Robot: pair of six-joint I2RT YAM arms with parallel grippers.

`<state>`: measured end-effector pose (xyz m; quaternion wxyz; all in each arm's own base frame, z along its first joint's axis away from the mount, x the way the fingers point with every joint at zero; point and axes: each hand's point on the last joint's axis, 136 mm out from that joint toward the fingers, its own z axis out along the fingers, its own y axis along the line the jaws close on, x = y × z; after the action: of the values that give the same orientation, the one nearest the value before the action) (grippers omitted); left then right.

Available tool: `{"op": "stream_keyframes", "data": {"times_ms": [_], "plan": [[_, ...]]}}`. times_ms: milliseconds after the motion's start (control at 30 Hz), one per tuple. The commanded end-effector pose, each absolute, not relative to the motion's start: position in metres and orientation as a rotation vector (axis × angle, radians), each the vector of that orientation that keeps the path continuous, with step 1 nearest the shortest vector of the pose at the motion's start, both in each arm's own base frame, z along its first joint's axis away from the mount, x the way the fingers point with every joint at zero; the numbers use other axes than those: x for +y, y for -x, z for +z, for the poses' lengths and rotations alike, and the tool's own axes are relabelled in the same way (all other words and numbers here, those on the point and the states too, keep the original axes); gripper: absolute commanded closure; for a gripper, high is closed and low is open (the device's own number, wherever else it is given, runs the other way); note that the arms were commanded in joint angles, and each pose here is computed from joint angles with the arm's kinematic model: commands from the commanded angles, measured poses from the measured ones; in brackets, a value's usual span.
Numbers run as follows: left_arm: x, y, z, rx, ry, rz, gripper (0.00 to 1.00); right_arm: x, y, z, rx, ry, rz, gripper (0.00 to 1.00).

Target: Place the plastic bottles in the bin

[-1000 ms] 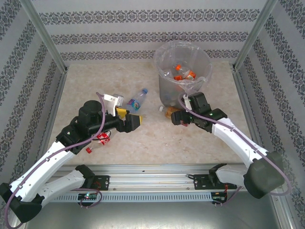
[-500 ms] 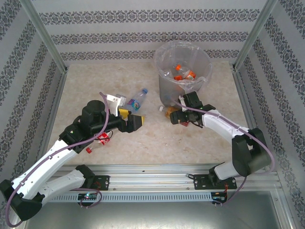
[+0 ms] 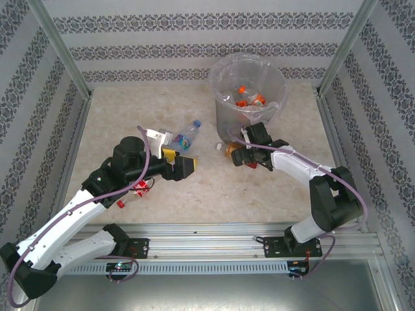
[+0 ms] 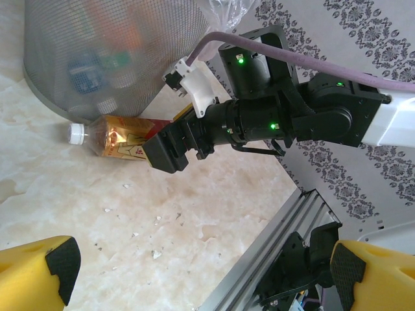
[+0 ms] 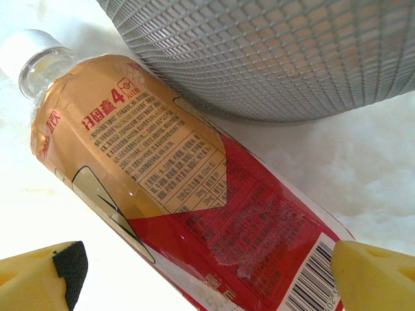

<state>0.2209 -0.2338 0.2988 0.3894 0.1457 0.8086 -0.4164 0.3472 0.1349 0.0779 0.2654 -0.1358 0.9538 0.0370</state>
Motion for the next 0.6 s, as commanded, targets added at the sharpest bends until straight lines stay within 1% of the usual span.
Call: {"op": "stream_keyframes", "data": {"times_ms": [0,200,400,567], "plan": [[-0.239,-0.22,0.302,2.029,-0.378,-1.084,0.0,0.136,-0.349,0.081,2.554,0.392,0.047,0.04],[-0.24,-0.22,0.303,2.028,-0.38,-1.087,0.0,0.125,-0.353,0.086,2.528,0.348,-0.011,0.02],[-0.241,-0.219,0.303,2.029,-0.381,-1.086,0.0,0.133,-0.351,0.081,2.549,0.381,0.028,0.02],[-0.241,-0.218,0.303,2.028,-0.385,-1.089,0.0,0.151,-0.345,0.072,2.6,0.448,0.152,0.02]]}}
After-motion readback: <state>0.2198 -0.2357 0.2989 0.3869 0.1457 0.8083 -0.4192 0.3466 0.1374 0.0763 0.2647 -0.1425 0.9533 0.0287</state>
